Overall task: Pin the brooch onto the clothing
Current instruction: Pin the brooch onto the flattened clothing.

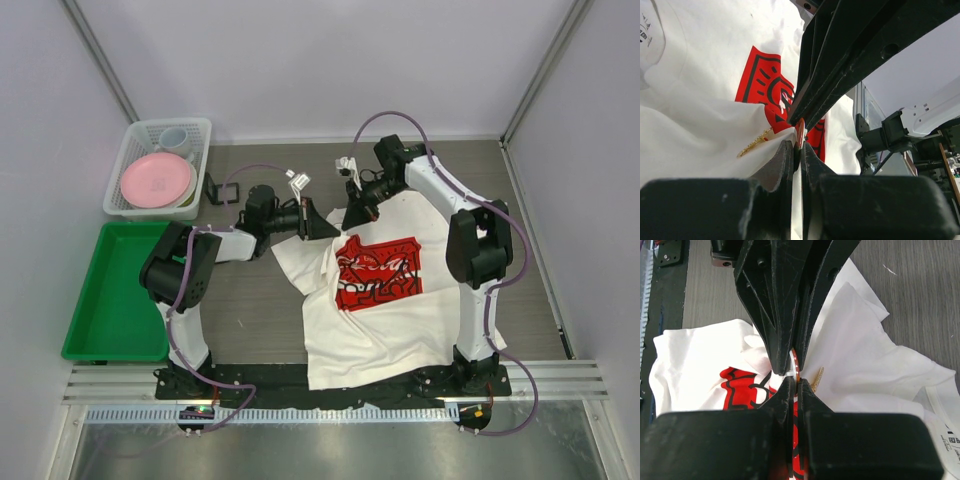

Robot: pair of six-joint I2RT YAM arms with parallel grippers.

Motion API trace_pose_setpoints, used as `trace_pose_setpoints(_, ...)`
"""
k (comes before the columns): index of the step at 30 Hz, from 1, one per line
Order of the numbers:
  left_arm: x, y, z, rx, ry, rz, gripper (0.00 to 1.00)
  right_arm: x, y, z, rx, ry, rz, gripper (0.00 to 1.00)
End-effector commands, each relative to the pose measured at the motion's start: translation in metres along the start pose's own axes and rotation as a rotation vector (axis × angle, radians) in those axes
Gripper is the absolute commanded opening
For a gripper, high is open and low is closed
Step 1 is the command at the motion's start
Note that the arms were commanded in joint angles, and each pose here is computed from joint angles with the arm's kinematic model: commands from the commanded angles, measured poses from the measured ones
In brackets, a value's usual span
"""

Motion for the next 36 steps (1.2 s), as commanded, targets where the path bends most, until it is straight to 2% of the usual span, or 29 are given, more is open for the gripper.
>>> trace_pose_setpoints(1, -0.009, -0.006, 0.007, -0.089, 0.009, -0.041, 0.04, -0.052, -0.004, 0.043, -0.112, 0.131, -0.134, 0.01)
trace_pose_setpoints(19, -0.005, -0.005, 0.017, -0.221, 0.086, -0.007, 0.05, -0.057, -0.006, 0.051, -0.121, 0.199, -0.117, 0.01)
trace_pose_setpoints(28, -0.007, -0.007, 0.018, -0.215, 0.087, -0.005, 0.05, -0.058, -0.005, 0.052, -0.12, 0.208, -0.119, 0.01)
trace_pose_setpoints(31, -0.012, -0.004, 0.014, -0.163, 0.092, -0.072, 0.06, -0.056, -0.006, 0.052, -0.119, 0.204, -0.109, 0.01)
trace_pose_setpoints(36, -0.013, 0.009, 0.019, -0.145, 0.181, -0.187, 0.07, -0.053, -0.002, 0.048, -0.105, 0.139, -0.109, 0.01)
Point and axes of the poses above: each gripper's point midway between its finger pads, its own y axis back along the fingers, its own z axis along the line the jaws close on, x = y × z, the point moved 9 cm from there along y, back along the fingers, and after that the axes turned 6 degrees about y, right-handed, at the moved point
